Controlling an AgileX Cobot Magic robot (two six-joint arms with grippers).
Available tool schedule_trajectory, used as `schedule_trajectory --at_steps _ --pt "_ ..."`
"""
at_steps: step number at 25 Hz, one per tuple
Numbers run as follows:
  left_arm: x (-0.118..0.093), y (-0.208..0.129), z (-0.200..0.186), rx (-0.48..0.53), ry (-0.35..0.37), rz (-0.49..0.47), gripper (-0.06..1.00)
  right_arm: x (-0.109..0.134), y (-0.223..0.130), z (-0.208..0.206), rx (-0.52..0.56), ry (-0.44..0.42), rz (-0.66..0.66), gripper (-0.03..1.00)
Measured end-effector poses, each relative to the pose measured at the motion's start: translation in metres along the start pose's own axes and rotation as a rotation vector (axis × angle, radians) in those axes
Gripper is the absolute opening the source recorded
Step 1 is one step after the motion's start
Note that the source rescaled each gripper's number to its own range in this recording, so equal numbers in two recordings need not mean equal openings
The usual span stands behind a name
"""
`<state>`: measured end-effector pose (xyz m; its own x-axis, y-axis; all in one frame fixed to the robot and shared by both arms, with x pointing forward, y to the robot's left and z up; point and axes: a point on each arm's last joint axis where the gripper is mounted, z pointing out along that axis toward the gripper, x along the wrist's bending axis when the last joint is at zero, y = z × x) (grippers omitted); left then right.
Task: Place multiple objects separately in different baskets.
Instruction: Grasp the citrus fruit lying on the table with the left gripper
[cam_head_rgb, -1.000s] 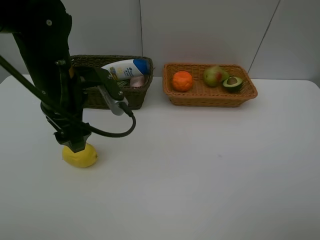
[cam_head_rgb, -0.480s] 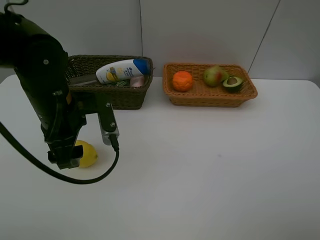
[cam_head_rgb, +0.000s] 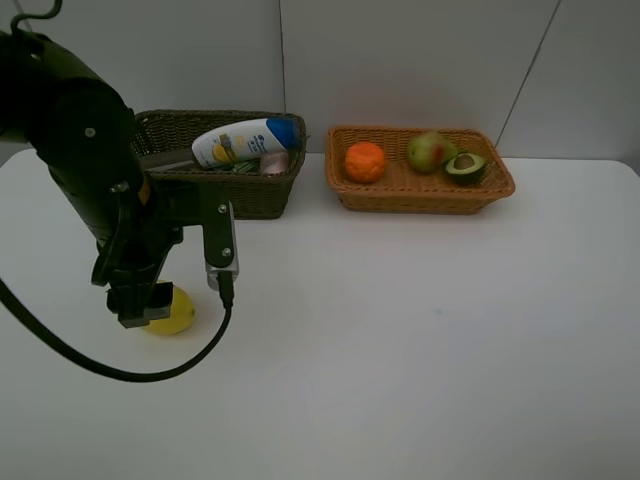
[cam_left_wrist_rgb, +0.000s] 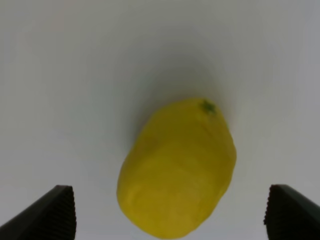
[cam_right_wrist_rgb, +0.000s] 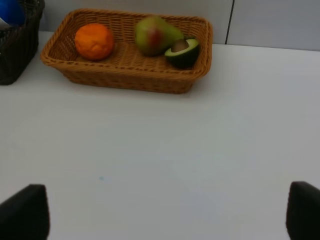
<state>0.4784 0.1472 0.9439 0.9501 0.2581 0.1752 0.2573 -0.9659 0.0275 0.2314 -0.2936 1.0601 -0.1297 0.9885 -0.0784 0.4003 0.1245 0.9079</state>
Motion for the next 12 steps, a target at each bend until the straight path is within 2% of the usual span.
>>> schedule_trajectory --at_steps 4,12 --pt "0.001 0.001 0.002 -0.005 0.004 0.007 1.00 0.000 0.000 0.000 0.000 0.000 0.000 1.00" --pt "-0.001 0.004 0.028 0.042 -0.040 0.024 1.00 0.000 0.000 0.000 0.000 0.000 0.000 1.00"
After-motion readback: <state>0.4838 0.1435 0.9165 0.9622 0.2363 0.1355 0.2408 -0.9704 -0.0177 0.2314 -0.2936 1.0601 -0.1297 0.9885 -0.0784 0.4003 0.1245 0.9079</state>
